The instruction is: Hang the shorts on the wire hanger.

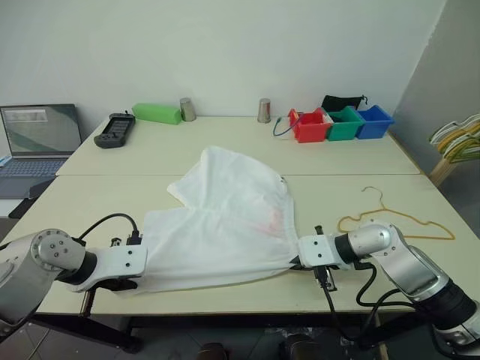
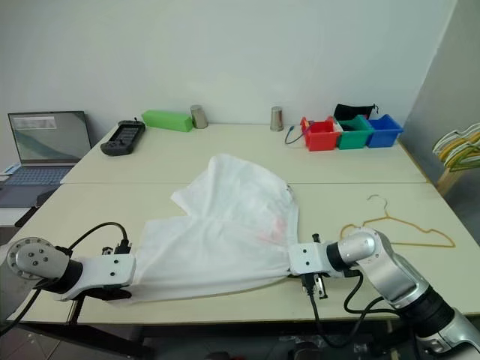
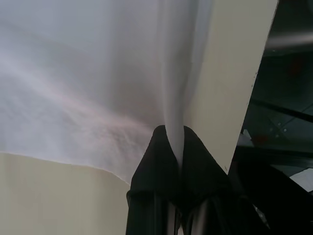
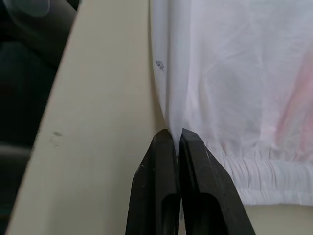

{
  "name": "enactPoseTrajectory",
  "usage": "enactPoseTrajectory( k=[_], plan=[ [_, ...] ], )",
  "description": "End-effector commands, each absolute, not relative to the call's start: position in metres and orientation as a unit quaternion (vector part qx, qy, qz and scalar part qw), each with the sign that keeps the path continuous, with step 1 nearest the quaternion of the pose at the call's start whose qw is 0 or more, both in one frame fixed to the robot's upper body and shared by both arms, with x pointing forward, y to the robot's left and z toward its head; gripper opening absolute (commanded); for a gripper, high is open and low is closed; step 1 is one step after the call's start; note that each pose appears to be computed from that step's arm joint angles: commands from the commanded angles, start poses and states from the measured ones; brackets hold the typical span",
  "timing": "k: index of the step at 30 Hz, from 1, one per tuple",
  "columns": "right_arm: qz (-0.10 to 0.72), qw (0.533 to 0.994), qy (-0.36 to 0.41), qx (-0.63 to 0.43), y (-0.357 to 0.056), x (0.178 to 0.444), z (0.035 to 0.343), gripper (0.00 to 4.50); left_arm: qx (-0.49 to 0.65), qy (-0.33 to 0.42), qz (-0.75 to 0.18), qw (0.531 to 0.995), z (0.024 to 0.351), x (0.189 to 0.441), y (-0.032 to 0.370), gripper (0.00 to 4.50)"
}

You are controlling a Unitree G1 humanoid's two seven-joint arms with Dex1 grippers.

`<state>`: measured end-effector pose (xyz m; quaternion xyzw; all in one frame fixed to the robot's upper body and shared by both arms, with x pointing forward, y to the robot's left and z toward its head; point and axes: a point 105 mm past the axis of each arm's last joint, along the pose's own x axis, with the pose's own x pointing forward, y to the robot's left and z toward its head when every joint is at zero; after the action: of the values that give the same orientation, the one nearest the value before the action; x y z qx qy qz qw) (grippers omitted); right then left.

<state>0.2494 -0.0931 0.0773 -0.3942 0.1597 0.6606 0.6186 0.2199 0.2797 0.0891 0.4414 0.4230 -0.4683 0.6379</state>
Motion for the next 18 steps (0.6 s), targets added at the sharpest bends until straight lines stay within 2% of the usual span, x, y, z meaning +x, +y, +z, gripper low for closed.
enactPoseTrajectory(
  k=[1, 8, 10, 14, 18],
  plan=[
    [0.67, 0.612, 0.163, -0.386, -0.094, 0.243, 0.086, 0.66, 0.46, 0.407, -0.459, 0.642, 0.099, 0.229, 0.279, 0.22],
    [0.677, 0.602, 0.168, -0.387, -0.098, 0.242, 0.096, 2.14, 0.452, 0.405, -0.475, 0.637, 0.104, 0.229, 0.277, 1.42],
    [0.68, 0.6, 0.169, -0.386, -0.1, 0.241, 0.1, 2.69, 0.448, 0.401, -0.485, 0.636, 0.108, 0.229, 0.275, 1.93],
    [0.683, 0.595, 0.173, -0.386, -0.103, 0.238, 0.107, 3.5, 0.435, 0.397, -0.515, 0.623, 0.116, 0.224, 0.269, 2.63],
    [0.682, 0.603, 0.189, -0.369, -0.114, 0.231, 0.122, 4.43, 0.394, 0.375, -0.574, 0.612, 0.144, 0.215, 0.252, 3.45]
  ],
)
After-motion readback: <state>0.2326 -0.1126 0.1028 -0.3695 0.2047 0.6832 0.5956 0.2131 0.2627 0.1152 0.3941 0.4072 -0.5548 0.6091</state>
